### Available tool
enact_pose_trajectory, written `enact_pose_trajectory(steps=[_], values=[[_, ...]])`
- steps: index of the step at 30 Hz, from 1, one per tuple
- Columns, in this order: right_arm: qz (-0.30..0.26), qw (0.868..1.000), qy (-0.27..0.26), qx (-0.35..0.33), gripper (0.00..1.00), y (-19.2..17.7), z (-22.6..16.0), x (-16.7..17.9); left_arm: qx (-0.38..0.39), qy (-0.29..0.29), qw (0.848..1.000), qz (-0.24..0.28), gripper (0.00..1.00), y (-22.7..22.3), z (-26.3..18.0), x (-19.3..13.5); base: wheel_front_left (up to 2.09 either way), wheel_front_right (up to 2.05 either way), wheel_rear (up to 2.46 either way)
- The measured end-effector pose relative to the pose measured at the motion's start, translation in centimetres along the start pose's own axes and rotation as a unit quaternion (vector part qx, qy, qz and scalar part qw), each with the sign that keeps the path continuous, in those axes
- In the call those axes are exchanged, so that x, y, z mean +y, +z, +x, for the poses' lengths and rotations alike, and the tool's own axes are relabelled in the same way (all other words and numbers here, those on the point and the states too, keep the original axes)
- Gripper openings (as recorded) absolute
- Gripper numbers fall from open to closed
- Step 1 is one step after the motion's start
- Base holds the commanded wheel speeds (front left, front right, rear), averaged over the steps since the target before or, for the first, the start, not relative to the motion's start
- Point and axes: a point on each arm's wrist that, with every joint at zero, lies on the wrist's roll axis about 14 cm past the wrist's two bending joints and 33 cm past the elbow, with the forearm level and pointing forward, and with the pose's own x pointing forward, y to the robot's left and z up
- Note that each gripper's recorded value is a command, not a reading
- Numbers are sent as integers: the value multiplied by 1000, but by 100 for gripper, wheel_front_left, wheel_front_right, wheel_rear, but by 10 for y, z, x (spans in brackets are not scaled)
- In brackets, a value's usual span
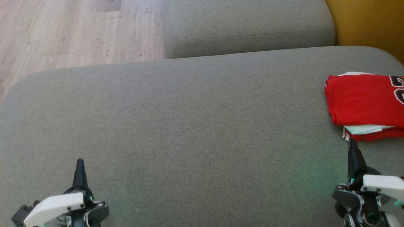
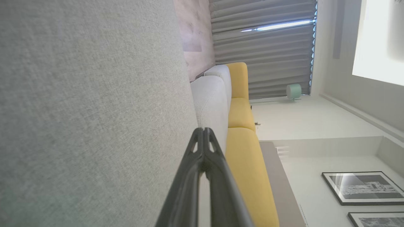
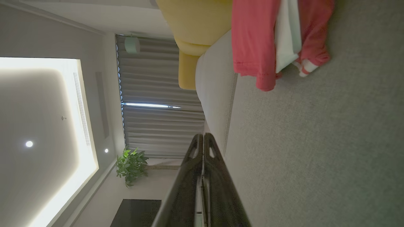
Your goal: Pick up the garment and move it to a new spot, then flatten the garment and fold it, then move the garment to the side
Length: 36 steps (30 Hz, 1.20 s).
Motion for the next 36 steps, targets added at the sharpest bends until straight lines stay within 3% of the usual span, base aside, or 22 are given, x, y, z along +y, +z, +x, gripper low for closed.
enact_pose_trajectory(steps=[10, 36], values=[[56, 998, 5, -2, 0, 4, 5, 3, -1, -13, 998, -53, 0, 4, 7, -6, 0, 0, 0], [57, 998, 11, -4, 0, 6, 8, 7, -1, -17, 998, -56, 0, 5, 9, -8, 0, 0, 0]])
